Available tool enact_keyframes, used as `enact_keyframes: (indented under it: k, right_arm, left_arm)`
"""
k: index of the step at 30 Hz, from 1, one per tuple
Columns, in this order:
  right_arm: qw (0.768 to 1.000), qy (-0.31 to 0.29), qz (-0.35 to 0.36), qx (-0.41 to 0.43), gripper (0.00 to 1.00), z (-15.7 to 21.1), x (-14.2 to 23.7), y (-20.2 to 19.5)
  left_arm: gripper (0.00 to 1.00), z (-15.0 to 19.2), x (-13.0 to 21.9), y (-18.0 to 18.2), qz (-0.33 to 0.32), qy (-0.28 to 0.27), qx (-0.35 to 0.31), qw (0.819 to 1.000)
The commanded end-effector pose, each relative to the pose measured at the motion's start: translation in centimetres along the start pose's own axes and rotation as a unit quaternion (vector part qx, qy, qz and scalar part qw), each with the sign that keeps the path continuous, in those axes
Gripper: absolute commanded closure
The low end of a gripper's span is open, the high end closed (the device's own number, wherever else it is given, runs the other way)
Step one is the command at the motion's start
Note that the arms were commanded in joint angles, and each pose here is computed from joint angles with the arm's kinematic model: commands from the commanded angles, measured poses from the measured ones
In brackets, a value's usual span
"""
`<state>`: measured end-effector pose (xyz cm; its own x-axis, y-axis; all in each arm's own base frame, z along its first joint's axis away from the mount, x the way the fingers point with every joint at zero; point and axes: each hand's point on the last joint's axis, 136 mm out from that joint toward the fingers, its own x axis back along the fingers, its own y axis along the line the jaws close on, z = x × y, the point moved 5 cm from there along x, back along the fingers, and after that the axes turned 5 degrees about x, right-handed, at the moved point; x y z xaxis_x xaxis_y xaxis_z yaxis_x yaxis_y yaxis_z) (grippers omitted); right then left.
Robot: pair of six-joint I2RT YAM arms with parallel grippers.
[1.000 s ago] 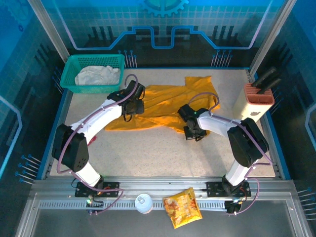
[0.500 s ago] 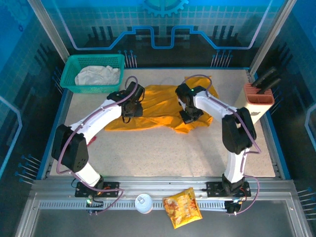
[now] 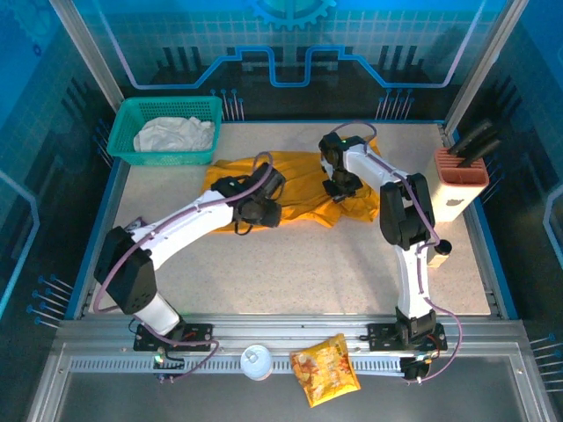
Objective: Fold and stack the t-shirts
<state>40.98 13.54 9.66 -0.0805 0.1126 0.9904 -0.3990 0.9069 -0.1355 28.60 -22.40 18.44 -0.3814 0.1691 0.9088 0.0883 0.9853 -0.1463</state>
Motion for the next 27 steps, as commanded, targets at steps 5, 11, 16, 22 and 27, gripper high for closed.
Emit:
enact_keyframes:
  k: [5, 11, 16, 22, 27]
  right_arm:
    - [0.997, -0.043, -0.020, -0.057, 0.64, 1.4, 2.7, -0.5]
    - [0.990, -0.094, -0.043, -0.097, 0.57, 4.8, 5.4, -0.6]
    - [0.983, -0.122, -0.054, -0.125, 0.56, 8.6, 6.8, -0.9]
    - [0.976, -0.152, -0.068, -0.143, 0.56, 12.7, 8.1, -0.9]
    - [0.973, -0.163, -0.073, -0.148, 0.56, 15.1, 8.8, -0.7]
  left_arm:
    - [0.50, 1.9, -4.3, -7.9, 0.111, 0.069, 0.067, 0.989]
    - [0.50, 2.5, -7.6, -11.7, 0.120, 0.088, 0.100, 0.984]
    - [0.49, 2.2, -9.4, -12.7, 0.118, 0.084, 0.125, 0.982]
    - [0.48, 0.9, -10.7, -12.8, 0.087, 0.057, 0.131, 0.986]
    - [0.48, 0.2, -12.4, -13.3, 0.067, 0.056, 0.130, 0.988]
